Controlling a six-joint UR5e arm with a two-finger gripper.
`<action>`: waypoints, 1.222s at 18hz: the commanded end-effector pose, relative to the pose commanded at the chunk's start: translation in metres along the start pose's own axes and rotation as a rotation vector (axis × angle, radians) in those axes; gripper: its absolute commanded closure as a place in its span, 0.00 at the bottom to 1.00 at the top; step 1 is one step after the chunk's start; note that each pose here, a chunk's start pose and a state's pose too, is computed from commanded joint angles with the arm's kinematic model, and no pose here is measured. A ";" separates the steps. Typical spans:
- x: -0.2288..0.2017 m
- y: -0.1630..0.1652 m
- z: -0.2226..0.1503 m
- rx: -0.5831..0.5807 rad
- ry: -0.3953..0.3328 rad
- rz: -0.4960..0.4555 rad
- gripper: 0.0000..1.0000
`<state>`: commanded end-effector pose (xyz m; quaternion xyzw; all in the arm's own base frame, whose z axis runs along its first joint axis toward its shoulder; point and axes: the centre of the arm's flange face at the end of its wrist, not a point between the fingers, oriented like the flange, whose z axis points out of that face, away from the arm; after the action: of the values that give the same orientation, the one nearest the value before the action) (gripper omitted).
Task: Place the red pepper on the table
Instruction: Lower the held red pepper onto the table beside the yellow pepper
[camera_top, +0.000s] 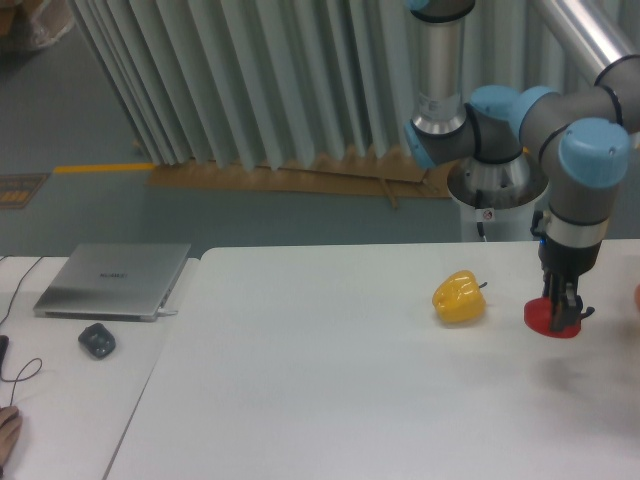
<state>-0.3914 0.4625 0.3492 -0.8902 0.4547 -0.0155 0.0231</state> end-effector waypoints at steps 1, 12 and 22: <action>-0.002 0.001 0.005 0.001 0.009 -0.002 0.82; -0.026 0.004 0.033 -0.100 0.041 0.021 0.82; -0.031 0.000 0.043 -0.100 0.042 0.021 0.78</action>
<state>-0.4078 0.4886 0.3060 -0.8848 0.4648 -0.0112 -0.0310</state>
